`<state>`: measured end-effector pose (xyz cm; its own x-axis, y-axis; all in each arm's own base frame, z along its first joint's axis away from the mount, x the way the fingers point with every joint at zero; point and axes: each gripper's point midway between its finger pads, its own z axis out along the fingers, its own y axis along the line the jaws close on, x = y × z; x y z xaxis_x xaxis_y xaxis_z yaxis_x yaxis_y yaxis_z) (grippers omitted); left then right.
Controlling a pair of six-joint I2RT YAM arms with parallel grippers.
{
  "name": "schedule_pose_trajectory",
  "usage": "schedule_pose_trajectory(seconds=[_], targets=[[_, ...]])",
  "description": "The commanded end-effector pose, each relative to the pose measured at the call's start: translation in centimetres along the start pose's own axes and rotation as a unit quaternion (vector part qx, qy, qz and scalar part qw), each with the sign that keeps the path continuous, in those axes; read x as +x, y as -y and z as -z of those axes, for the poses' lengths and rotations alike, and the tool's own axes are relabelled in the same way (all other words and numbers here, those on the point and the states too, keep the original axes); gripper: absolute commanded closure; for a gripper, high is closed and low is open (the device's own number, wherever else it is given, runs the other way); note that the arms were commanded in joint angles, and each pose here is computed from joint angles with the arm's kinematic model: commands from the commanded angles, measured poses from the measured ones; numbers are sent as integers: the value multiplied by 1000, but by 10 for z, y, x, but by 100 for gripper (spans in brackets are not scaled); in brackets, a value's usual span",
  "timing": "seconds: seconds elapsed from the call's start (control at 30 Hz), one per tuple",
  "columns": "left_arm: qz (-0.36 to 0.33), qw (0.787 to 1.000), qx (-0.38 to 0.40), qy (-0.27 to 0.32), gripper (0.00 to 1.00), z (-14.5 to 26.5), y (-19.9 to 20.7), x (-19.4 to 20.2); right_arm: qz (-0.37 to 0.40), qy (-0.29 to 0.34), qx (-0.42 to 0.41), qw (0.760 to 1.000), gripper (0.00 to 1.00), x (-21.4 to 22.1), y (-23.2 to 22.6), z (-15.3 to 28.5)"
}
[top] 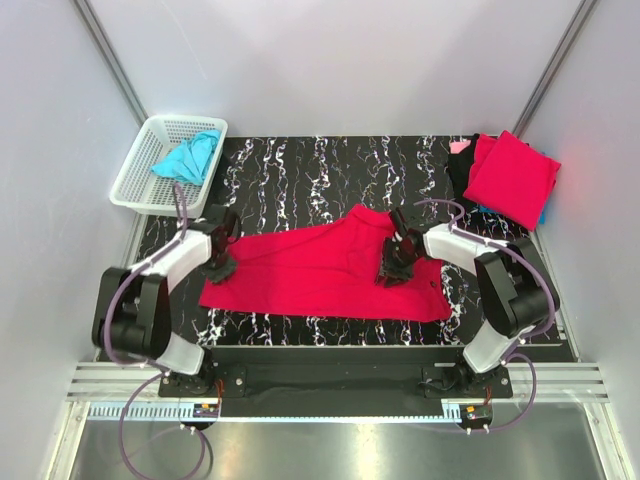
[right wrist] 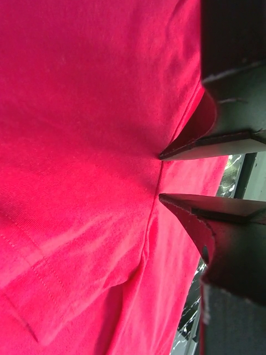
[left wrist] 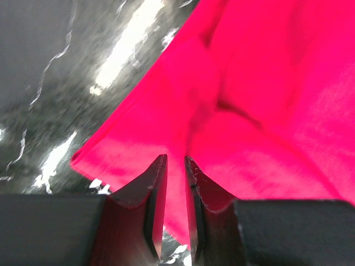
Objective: Fold and stack the t-shirts
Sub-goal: Fold the tshirt
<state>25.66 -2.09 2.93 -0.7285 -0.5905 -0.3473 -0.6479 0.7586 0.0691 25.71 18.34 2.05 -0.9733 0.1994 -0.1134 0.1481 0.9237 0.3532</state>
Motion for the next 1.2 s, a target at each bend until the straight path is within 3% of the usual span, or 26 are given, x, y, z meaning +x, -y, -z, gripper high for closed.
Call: schedule_pose_trajectory(seconds=[0.0,0.2,0.73,1.03,1.17], targets=[[28,998,30,44,76,21,-6,-12,17,9,-18,1000,63,-9,-15,0],[38,998,32,43,74,27,-21,1,13,6,-16,1000,62,-8,-17,-6],[1,998,-50,-35,74,-15,-53,51,13,11,-5,1000,63,-19,-22,-12],[17,997,-56,-48,74,-5,-63,61,-48,72,128,988,66,-35,17,17],[13,997,-65,-37,74,-2,-63,54,-72,41,158,984,75,-17,32,8]])
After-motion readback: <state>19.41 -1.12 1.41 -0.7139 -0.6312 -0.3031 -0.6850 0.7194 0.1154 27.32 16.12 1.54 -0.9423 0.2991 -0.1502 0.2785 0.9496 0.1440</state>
